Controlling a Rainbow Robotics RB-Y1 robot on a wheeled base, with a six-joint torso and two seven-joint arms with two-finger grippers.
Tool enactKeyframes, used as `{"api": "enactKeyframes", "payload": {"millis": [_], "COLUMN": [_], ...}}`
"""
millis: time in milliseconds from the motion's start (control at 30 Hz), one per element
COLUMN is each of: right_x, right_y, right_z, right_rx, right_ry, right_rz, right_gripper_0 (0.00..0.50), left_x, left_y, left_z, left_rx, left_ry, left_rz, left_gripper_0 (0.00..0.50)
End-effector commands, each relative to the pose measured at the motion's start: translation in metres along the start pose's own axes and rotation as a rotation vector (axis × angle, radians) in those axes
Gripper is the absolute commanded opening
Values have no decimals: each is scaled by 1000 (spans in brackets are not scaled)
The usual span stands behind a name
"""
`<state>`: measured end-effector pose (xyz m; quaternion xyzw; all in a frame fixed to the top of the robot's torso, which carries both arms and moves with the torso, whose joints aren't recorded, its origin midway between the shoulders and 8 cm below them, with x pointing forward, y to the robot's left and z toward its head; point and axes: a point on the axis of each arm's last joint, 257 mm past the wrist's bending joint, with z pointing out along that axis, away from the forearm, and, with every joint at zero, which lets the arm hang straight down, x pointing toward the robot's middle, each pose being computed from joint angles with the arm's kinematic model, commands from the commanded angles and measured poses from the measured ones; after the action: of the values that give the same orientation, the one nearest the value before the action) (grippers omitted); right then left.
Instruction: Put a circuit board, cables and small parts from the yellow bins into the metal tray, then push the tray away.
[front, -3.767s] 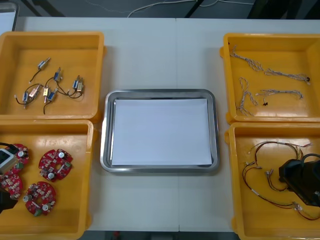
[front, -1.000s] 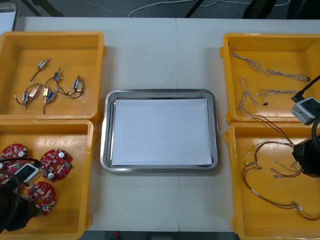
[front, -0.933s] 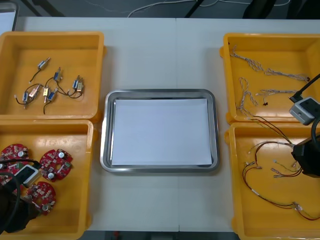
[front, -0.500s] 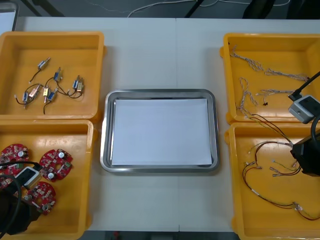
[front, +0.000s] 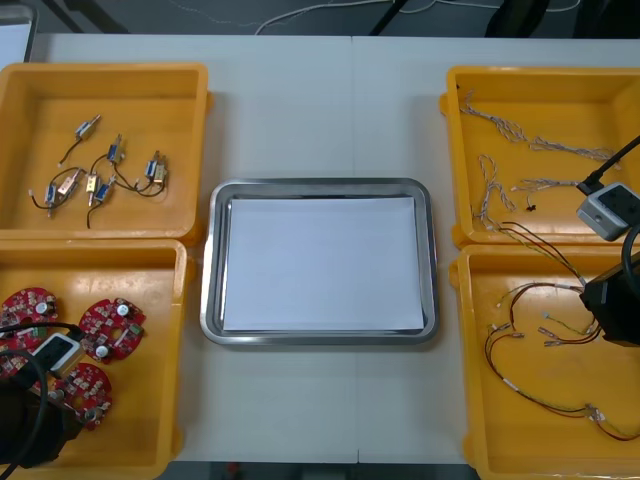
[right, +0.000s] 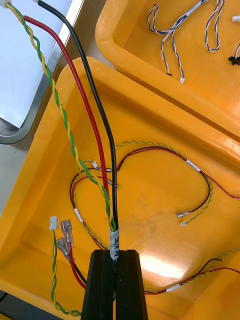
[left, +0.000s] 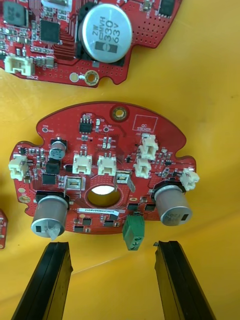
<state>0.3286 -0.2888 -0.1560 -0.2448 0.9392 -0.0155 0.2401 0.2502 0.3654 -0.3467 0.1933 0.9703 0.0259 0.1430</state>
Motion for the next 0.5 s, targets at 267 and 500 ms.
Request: {"api": "enactKeyframes", "payload": {"millis": [267,500], "right_x": [-10,-10], "right_y": [-13,-13], "right_z": [-16,-16], "right_rx": [60,60], "right_ry": [-33,-33], "right_rz": [-46,-46], "right_gripper_0": [0,0], "left_x": [8,9], "left_y": [-8,-7], "left_z": [1,2], "left_rx": [-4,-9], "left_ry": [3,11], "left_rz": [115,122], "left_gripper_0": [500,500]}}
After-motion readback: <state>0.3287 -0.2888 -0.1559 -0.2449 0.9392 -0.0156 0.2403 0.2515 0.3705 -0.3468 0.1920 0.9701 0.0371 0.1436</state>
